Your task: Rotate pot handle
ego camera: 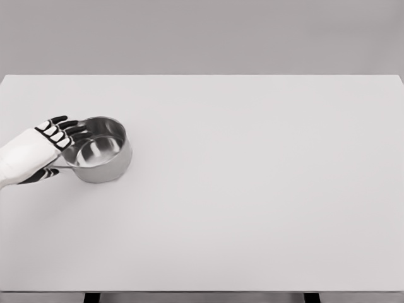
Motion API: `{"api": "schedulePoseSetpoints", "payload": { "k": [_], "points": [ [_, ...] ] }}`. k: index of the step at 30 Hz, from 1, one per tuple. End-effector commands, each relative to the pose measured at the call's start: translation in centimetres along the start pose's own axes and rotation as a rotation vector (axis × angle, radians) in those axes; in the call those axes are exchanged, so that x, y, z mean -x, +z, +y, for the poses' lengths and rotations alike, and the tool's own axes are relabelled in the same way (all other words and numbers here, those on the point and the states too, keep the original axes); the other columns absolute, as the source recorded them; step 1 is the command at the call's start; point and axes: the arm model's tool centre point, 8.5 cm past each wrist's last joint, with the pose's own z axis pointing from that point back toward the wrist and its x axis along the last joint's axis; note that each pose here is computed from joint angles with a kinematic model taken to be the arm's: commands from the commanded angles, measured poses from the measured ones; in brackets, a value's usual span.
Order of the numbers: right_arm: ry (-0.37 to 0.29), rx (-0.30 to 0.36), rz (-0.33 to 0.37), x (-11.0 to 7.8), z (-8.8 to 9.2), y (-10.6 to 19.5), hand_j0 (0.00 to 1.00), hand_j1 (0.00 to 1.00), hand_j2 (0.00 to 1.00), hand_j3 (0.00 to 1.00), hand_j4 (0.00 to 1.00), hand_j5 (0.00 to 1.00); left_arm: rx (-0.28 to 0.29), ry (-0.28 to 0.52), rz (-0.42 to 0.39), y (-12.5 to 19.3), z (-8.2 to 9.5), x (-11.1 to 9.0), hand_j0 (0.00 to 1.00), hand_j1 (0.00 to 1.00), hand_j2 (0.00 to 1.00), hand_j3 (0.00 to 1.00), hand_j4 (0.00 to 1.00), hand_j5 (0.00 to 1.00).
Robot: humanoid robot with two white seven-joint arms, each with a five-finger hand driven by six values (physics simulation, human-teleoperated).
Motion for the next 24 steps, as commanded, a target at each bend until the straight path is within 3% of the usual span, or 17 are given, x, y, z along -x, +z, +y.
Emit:
{"api": "schedulePoseSetpoints", "payload": {
  "k": [1,15,18,24],
  "points": [
    [-0.001,0.0,0.0,0.0,0.0,0.0,1.0,1.0,1.0,1.0,1.0,1.0,-0.002,0.004,0.021,0.4,0.1,0.7,1.0,1.0,1.0,1.0,1.0,1.0],
    [-0.001,0.0,0.001,0.0,0.0,0.0,1.0,1.0,1.0,1.0,1.0,1.0,0.021,-0.008,0.1,1.7,-0.1,3.2,1.0,1.0,1.0,1.0,1.0,1.0],
    [-0.001,0.0,0.0,0.0,0.0,0.0,1.0,1.0,1.0,1.0,1.0,1.0,0.049,-0.011,0.13,2.5,-0.5,4.4,1.0,1.0,1.0,1.0,1.0,1.0],
    [-0.002,0.0,0.002,0.0,0.0,0.0,1.0,1.0,1.0,1.0,1.0,1.0,0.043,-0.02,0.158,2.4,-0.1,5.7,1.0,1.0,1.0,1.0,1.0,1.0]
  ]
}}
